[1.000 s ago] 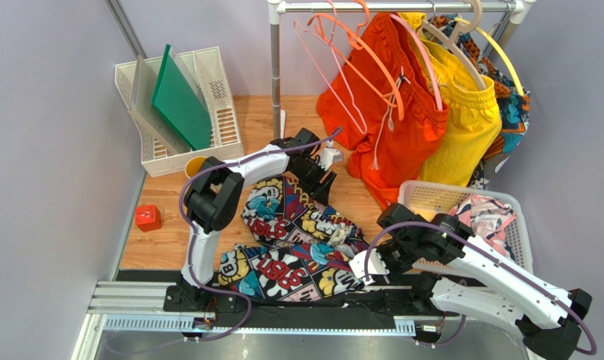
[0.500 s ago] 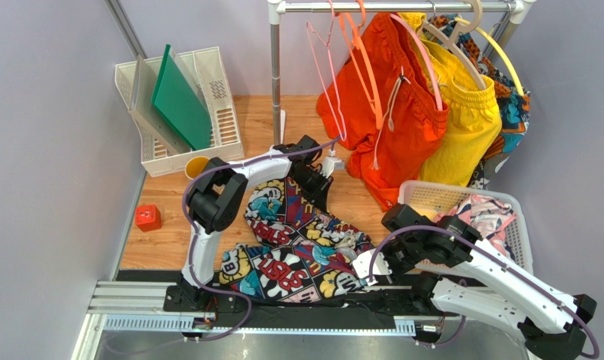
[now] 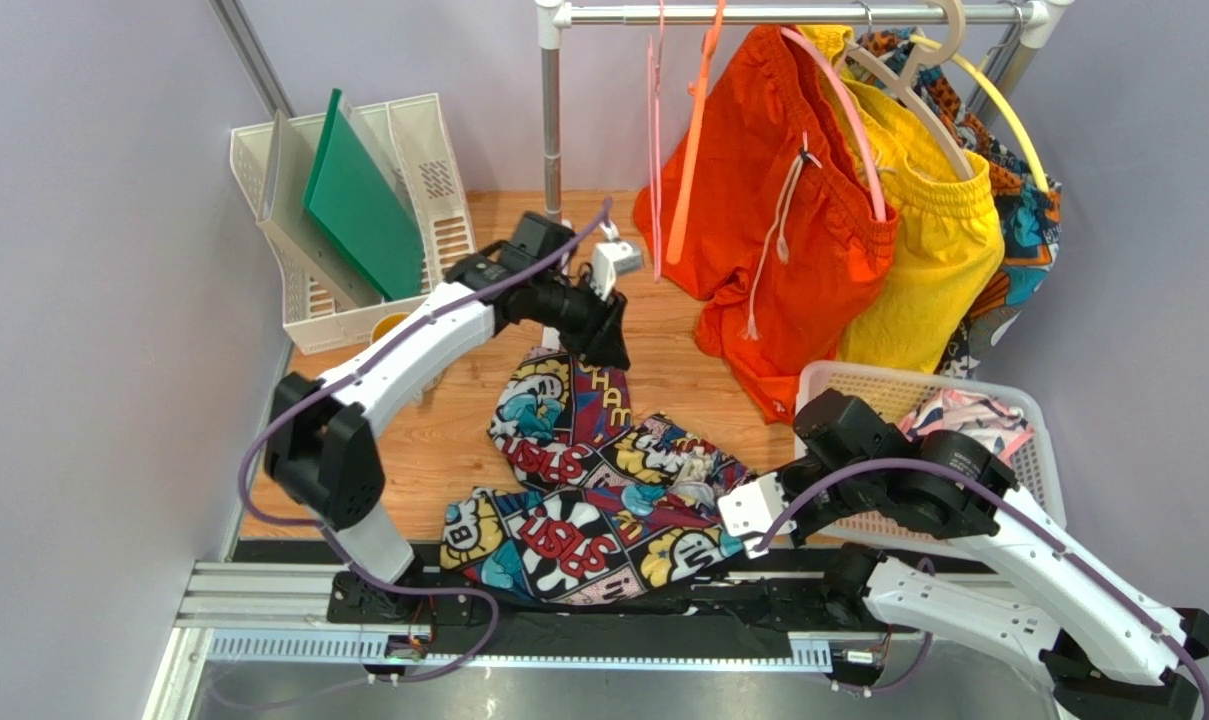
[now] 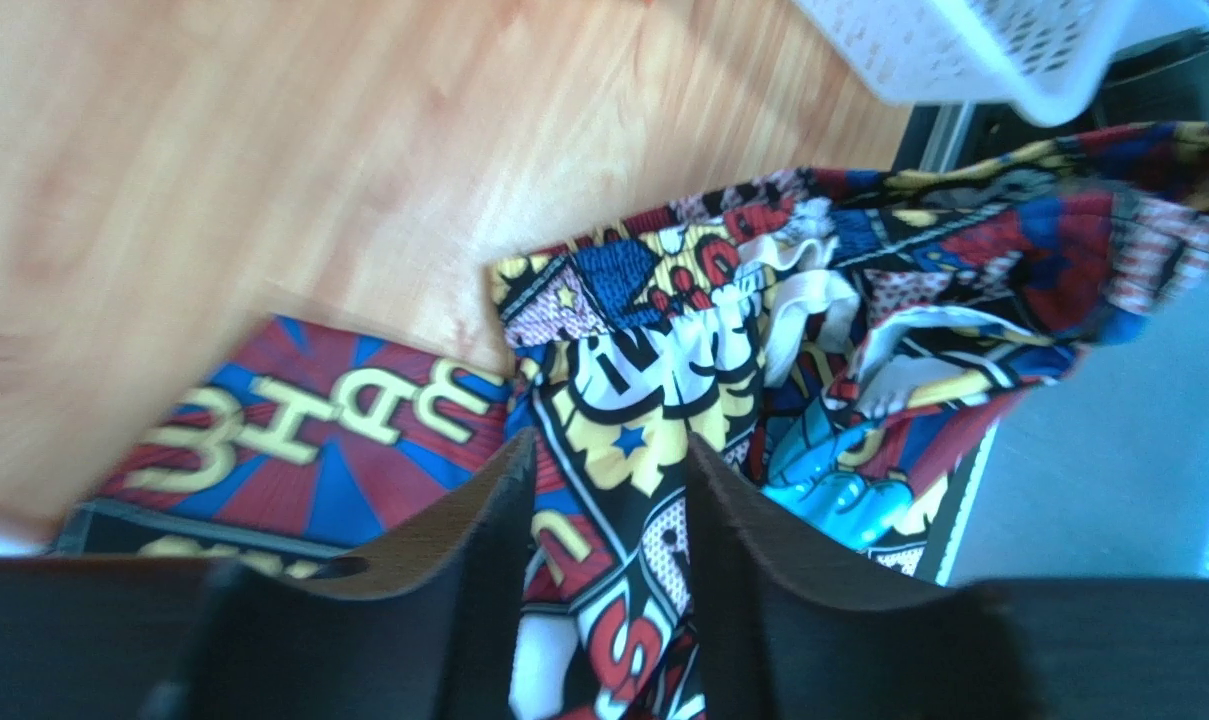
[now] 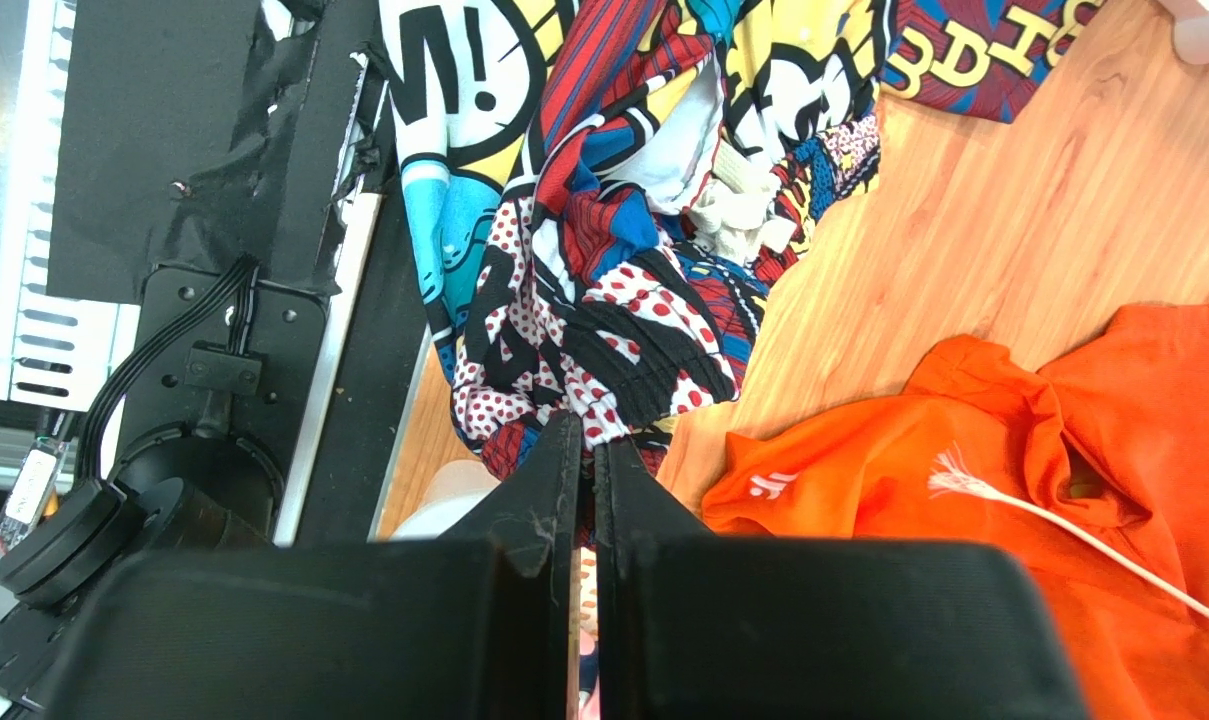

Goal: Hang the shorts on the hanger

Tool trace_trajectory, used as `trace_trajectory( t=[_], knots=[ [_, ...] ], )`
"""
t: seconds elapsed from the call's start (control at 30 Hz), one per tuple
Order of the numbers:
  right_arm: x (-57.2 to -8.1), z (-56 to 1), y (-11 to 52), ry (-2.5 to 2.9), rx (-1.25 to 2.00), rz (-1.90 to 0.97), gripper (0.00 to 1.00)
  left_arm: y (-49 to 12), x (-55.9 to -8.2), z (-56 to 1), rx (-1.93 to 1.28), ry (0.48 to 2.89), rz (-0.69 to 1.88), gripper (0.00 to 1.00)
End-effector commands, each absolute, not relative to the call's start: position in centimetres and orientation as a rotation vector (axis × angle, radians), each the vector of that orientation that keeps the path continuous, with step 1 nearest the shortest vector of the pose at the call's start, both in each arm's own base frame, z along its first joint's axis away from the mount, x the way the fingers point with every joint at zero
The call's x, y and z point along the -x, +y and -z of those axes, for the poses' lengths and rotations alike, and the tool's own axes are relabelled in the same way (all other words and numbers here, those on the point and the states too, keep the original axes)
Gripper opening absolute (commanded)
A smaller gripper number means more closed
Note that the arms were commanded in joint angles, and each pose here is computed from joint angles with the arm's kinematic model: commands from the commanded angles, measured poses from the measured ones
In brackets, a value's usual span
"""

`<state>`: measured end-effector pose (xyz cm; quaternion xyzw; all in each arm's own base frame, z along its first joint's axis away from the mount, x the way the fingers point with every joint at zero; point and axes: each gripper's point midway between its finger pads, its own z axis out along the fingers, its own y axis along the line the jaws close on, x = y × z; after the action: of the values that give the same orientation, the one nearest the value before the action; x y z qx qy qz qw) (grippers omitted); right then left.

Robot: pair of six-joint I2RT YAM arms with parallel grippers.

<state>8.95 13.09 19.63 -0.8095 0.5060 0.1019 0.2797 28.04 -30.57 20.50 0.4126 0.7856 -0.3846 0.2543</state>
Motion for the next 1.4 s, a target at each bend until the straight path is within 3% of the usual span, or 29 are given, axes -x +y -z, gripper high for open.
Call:
trace_trajectory(
  t=[0.0,0.3,0.47,0.6,0.7,0.77,0.8,0.83,0.87,1.03,1.07,1.17,1.23,1.37],
  knots=[
    [-7.0,-18.1,10.5,1.459,2.289,-0.297,0.00,-32.3,-27.5,-14.1,-1.175,2.294,1.036,0.49],
    [-6.7,-17.1,10.7,1.469,2.327,-0.329,0.00,-35.8,-28.8,-8.6,-1.184,2.389,1.049,0.54],
    [-6.5,-16.4,10.5,1.476,2.338,-0.335,0.00,-36.5,-27.3,-5.1,-1.186,2.491,1.153,0.64],
    [-6.5,-16.4,10.4,1.482,2.337,-0.330,0.00,-37.4,-26.5,-4.3,-1.161,2.533,1.218,0.63],
    [-6.5,-16.4,10.3,1.478,2.336,-0.328,0.00,-37.5,-25.7,-3.9,-1.146,2.566,1.252,0.53],
    [-6.5,-16.4,10.3,1.478,2.332,-0.324,0.00,-37.3,-25.2,-3.9,-1.130,2.591,1.284,0.32],
    [-6.6,-16.5,10.2,1.474,2.332,-0.315,0.00,-37.2,-24.9,-5.0,-1.128,2.570,1.316,0.22],
    [-6.7,-16.6,10.2,1.478,2.322,-0.306,0.00,-36.6,-25.3,-6.0,-1.103,2.552,1.328,0.04],
    [-6.9,-17.0,10.2,1.477,2.310,-0.297,0.00,-35.4,-24.8,-6.2,-1.076,2.563,1.344,0.00],
    [-8.7,-18.8,10.5,1.433,2.228,-0.187,0.00,-30.2,-23.5,-17.0,-1.066,2.313,1.332,0.00],
    [-9.3,-19.3,10.7,1.412,2.211,-0.148,0.00,-29.1,-23.0,-20.4,-1.150,2.160,1.268,0.00],
    [-12.7,-22.1,11.3,1.322,2.171,0.045,0.00,-26.5,-21.2,-26.0,-1.191,2.015,1.102,0.00],
    [-15.5,-25.5,11.8,1.228,2.146,0.199,0.00,-24.9,-21.6,-28.4,-1.155,1.974,0.973,0.00],
    [-20.0,-32.7,12.0,1.161,2.041,0.310,0.00,-21.8,-23.5,-38.8,-1.004,1.751,0.749,0.00]
  ],
)
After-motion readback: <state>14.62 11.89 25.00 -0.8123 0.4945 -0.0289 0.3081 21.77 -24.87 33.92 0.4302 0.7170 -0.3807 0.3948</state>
